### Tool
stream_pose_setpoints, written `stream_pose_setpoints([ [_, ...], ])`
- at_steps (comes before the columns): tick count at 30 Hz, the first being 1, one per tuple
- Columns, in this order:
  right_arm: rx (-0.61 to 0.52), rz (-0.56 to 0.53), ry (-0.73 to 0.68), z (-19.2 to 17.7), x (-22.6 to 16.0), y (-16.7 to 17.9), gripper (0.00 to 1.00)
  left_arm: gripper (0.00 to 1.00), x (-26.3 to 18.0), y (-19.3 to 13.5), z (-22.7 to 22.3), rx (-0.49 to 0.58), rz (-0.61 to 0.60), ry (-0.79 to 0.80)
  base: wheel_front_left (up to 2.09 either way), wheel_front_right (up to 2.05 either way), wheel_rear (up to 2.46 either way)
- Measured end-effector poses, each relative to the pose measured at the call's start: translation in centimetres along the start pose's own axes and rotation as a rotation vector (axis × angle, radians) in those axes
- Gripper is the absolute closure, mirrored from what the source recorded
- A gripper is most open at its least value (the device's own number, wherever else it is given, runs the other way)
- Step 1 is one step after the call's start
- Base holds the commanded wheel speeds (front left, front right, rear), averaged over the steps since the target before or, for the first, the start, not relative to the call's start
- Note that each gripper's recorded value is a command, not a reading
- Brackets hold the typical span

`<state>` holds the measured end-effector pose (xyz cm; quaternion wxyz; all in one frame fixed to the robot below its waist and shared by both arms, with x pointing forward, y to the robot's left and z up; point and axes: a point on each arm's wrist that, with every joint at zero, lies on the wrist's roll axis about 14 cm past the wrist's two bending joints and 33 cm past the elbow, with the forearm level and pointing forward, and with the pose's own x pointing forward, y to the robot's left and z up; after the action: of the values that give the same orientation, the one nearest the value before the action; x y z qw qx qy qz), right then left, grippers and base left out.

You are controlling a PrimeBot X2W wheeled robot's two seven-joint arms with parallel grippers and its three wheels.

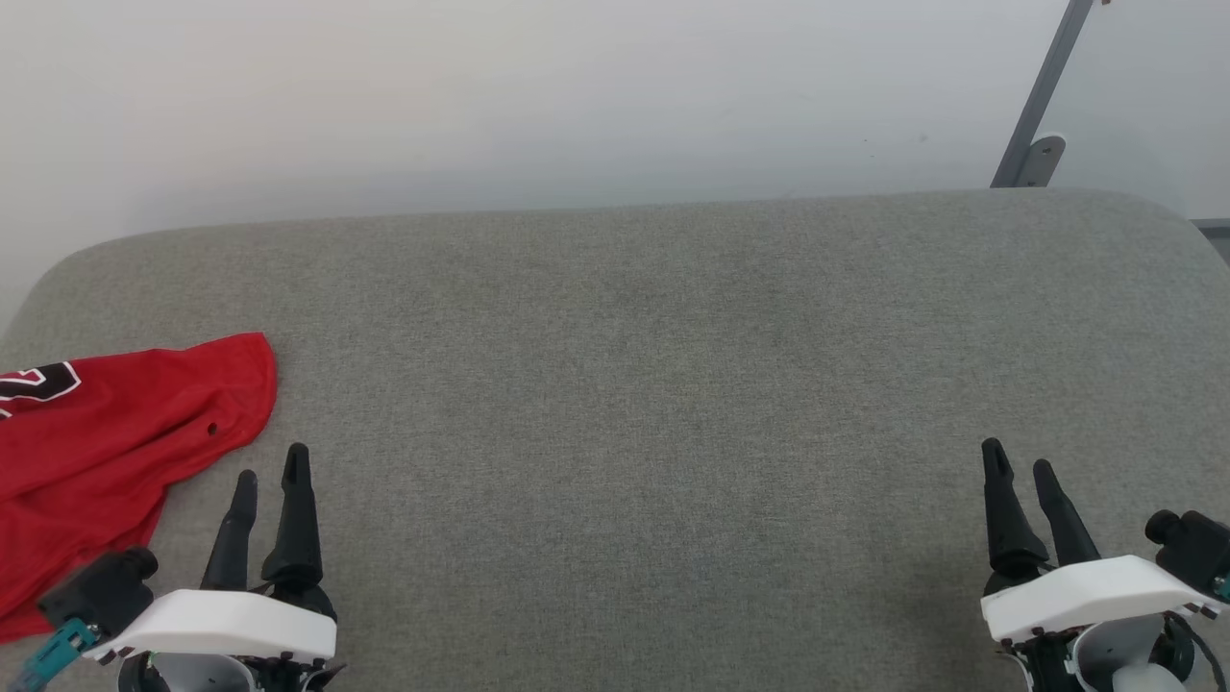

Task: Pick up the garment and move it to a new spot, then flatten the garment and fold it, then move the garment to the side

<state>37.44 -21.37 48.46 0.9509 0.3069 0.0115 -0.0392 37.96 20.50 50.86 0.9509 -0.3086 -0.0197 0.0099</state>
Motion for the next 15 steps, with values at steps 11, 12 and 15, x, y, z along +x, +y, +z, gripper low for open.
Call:
stream_pose_setpoints([
  [11, -0.109, 0.022, -0.009, 0.11, 0.0, 0.35, 0.0, 0.0, -0.02, -0.42, 0.44, 0.107, -0.024, -0.02, 0.0, 0.0, 0.0],
  [12, -0.118, 0.025, -0.011, 0.11, 0.0, 0.42, 0.0, 0.0, -0.04, -0.44, 0.47, 0.115, -0.026, -0.021, 0.0, 0.0, 0.0],
  [15, -0.148, 0.039, -0.007, -0.05, -0.02, 0.74, 0.0, 0.0, -0.18, -0.45, 0.49, 0.141, -0.031, -0.024, 0.0, 0.0, 0.0],
])
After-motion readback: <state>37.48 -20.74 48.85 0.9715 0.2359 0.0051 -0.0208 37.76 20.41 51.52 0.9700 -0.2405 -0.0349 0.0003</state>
